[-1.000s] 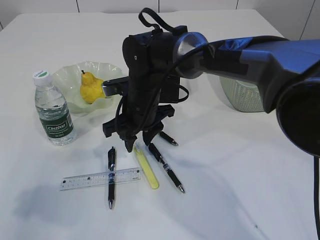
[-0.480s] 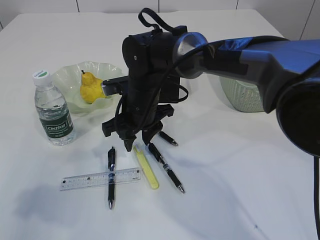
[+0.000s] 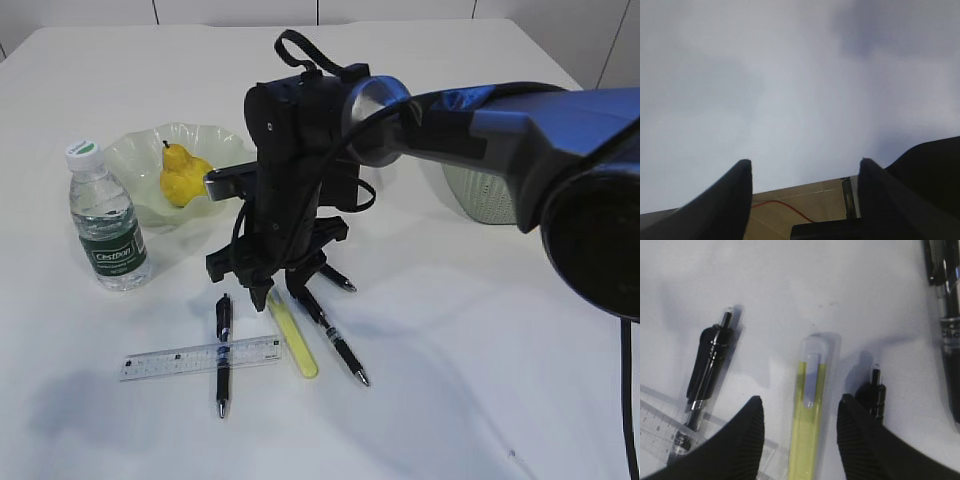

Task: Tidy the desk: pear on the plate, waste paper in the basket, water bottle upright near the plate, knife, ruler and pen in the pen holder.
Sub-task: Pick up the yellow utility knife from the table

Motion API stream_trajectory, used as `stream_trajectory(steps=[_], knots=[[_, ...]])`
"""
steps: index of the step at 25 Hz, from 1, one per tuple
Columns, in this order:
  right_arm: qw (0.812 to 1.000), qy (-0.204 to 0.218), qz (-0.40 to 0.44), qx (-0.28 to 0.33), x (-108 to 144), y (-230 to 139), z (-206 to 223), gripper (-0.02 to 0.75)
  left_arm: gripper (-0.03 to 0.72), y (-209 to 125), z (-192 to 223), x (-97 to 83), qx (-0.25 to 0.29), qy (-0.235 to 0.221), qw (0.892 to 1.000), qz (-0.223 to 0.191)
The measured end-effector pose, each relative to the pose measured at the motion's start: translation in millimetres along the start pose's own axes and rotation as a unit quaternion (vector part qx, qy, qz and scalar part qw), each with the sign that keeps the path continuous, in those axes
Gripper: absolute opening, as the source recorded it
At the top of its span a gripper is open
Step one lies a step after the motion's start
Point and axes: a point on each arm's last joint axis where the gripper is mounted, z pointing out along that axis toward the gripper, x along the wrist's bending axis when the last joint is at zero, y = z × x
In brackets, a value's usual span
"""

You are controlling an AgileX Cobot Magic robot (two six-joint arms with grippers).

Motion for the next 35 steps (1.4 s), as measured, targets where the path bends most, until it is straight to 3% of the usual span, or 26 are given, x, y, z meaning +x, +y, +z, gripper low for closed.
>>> stream_trajectory(steps=[10,35], knots=[[1.000,-0.004,0.002,0.029,-2.4,-3.7,20.4,0.384,0.466,0.0,0.0,0.0,0.000,0.000,1.000,0.000],[0.999,-0.021,-0.010,0.036,-5.4,-4.9,20.3,0.368,0.466,0.0,0.0,0.3,0.000,0.002,1.000,0.001]])
